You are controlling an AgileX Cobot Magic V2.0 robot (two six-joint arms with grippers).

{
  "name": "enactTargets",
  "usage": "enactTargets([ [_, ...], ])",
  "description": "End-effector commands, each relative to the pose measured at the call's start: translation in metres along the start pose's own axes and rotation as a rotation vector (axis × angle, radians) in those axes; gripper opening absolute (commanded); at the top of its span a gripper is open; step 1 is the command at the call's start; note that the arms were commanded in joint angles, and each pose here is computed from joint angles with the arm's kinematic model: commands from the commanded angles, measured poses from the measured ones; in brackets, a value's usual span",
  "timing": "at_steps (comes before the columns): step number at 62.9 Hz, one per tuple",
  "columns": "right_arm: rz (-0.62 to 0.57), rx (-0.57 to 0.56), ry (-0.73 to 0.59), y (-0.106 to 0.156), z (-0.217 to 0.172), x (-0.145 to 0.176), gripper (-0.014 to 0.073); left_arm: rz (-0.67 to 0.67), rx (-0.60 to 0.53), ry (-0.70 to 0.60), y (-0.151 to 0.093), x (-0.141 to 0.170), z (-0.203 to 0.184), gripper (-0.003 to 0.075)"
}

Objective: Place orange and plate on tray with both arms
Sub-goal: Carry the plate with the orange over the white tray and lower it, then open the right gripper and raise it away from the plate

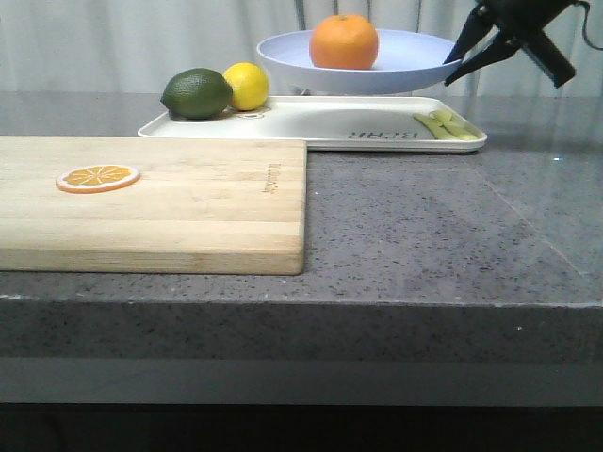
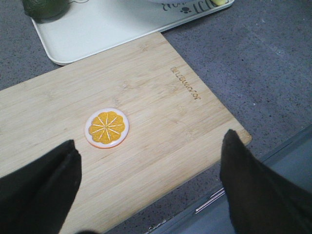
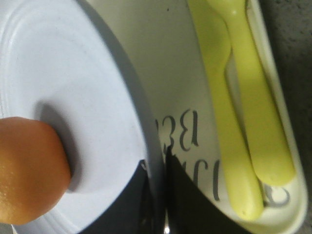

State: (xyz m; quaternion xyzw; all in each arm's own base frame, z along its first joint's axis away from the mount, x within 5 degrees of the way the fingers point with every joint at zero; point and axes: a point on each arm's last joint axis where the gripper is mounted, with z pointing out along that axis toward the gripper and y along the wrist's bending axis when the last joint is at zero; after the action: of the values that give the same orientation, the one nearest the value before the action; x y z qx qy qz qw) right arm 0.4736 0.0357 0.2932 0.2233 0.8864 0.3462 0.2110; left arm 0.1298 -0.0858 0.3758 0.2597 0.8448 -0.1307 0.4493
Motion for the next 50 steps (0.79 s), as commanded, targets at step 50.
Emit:
enactTargets([
  [50,-0.044,-0.018,-0.058,0.037,0.007,-0.012,-0.0019,-0.013,0.003,-0.091,0.000,-0.012,-0.005,0.0564],
])
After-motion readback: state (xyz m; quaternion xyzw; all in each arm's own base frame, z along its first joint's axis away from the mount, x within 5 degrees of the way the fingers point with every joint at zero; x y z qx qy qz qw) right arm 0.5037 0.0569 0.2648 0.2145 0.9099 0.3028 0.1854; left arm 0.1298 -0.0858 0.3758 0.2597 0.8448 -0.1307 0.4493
